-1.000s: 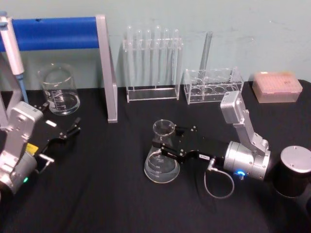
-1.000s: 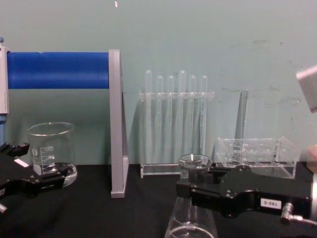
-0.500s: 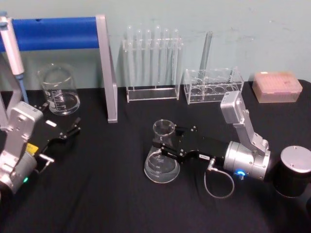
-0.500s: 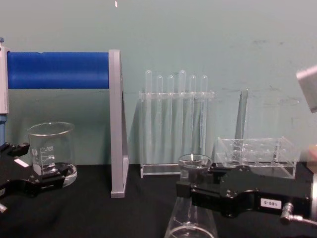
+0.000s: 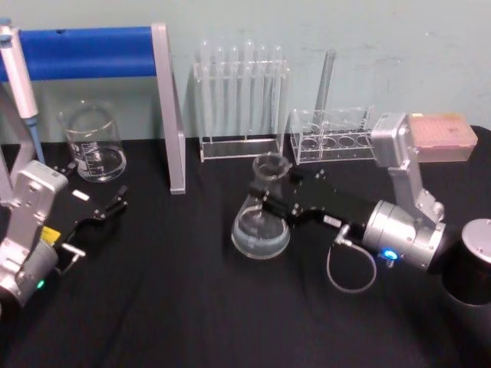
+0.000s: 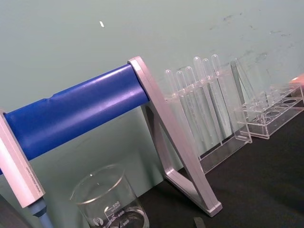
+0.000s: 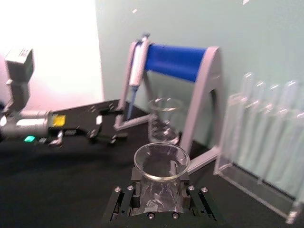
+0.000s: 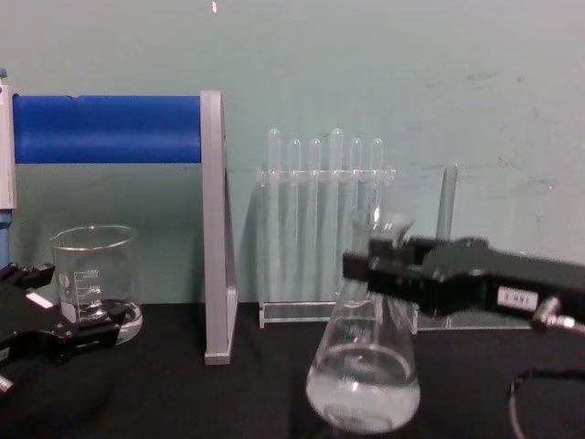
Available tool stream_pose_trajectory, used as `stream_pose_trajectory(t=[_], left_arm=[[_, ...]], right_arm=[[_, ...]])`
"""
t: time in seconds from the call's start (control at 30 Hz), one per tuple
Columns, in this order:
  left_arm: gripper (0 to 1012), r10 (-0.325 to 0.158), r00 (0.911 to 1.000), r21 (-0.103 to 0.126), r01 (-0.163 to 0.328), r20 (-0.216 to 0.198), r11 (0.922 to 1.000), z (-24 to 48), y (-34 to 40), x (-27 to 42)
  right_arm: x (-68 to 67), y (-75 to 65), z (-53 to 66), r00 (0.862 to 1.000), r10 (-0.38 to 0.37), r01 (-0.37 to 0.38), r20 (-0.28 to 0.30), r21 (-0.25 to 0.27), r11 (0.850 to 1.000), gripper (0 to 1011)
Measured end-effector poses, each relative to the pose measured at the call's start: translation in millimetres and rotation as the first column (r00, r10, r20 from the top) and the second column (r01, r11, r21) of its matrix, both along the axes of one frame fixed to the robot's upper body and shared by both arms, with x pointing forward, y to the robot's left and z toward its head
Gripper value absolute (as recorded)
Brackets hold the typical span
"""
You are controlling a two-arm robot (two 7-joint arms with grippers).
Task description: Grasp the erlenmeyer flask with one hand, shake it three times, then place it back.
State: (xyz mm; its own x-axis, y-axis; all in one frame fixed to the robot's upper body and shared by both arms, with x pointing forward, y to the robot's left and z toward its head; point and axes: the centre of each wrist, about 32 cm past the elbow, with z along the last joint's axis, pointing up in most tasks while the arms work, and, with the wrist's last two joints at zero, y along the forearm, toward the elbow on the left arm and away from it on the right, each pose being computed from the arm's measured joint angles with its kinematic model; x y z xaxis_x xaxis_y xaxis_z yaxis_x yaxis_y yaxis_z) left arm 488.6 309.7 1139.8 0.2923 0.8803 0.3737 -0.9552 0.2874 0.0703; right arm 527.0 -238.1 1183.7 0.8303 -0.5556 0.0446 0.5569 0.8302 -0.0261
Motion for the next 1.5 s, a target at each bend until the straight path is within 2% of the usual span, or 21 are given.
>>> stream_pose_trajectory(t=[0.13, 0.3, 0.4, 0.5, 0.63, 0.77, 0.83, 0.93, 1.03, 1.07, 1.17, 1.2, 1.37, 1.5], left_arm=[[1001, 0.0, 1.0, 0.0, 0.0, 0.0, 1.0, 0.0, 0.0, 0.0], [1001, 0.0, 1.0, 0.0, 0.0, 0.0, 1.0, 0.0, 0.0, 0.0], [1001, 0.0, 1.0, 0.0, 0.0, 0.0, 1.0, 0.0, 0.0, 0.0], [1001, 0.0, 1.0, 0.0, 0.0, 0.0, 1.0, 0.0, 0.0, 0.0], [1001, 0.0, 1.0, 0.0, 0.0, 0.0, 1.0, 0.0, 0.0, 0.0], [1001, 0.0, 1.0, 0.0, 0.0, 0.0, 1.0, 0.0, 0.0, 0.0], [1001, 0.0, 1.0, 0.0, 0.0, 0.0, 1.0, 0.0, 0.0, 0.0], [1001, 0.0, 1.0, 0.0, 0.0, 0.0, 1.0, 0.0, 0.0, 0.0], [1001, 0.0, 1.0, 0.0, 0.0, 0.0, 1.0, 0.0, 0.0, 0.0], [1001, 0.0, 1.0, 0.0, 0.0, 0.0, 1.0, 0.0, 0.0, 0.0], [1001, 0.0, 1.0, 0.0, 0.0, 0.0, 1.0, 0.0, 0.0, 0.0], [1001, 0.0, 1.0, 0.0, 0.0, 0.0, 1.0, 0.0, 0.0, 0.0], [1001, 0.0, 1.0, 0.0, 0.0, 0.0, 1.0, 0.0, 0.0, 0.0], [1001, 0.0, 1.0, 0.0, 0.0, 0.0, 1.0, 0.0, 0.0, 0.0]], right_arm=[[-6.4, -0.9, 12.1, 0.998, -0.057, 0.057, 0.025, 0.018, 0.998, 449], [-14.9, -0.8, 24.4, 0.986, -0.152, 0.149, 0.067, 0.042, 0.988, 449], [-18.5, 0.2, 27.1, 0.977, -0.197, 0.193, 0.08, 0.052, 0.98, 449], [-23.2, 0.4, 30.1, 0.956, -0.28, 0.276, 0.09, 0.059, 0.959, 449], [-25.3, 0.3, 30.9, 0.939, -0.333, 0.329, 0.088, 0.061, 0.942, 449], [-25.1, 0.3, 31.6, 0.934, -0.347, 0.343, 0.087, 0.064, 0.937, 449], [-24.8, 1.0, 31.8, 0.936, -0.34, 0.335, 0.087, 0.065, 0.94, 449], [-23.4, 3.4, 32.0, 0.949, -0.302, 0.297, 0.091, 0.061, 0.953, 449], [-21.9, 10.3, 32.2, 0.971, -0.219, 0.214, 0.1, 0.052, 0.975, 449], [-21.9, 10.3, 32.2, 0.971, -0.219, 0.214, 0.1, 0.052, 0.975, 449], [-21.6, 17.4, 31.9, 0.984, -0.141, 0.137, 0.109, 0.04, 0.99, 449], [-21.7, 21.6, 31.9, 0.989, -0.095, 0.092, 0.114, 0.032, 0.995, 449], [-22.6, 34.0, 31.6, 0.992, 0.023, -0.025, 0.122, 0.011, 1.0, 449], [-21.9, 37.1, 31.3, 0.991, 0.048, -0.049, 0.126, 0.011, 0.999, 449]])
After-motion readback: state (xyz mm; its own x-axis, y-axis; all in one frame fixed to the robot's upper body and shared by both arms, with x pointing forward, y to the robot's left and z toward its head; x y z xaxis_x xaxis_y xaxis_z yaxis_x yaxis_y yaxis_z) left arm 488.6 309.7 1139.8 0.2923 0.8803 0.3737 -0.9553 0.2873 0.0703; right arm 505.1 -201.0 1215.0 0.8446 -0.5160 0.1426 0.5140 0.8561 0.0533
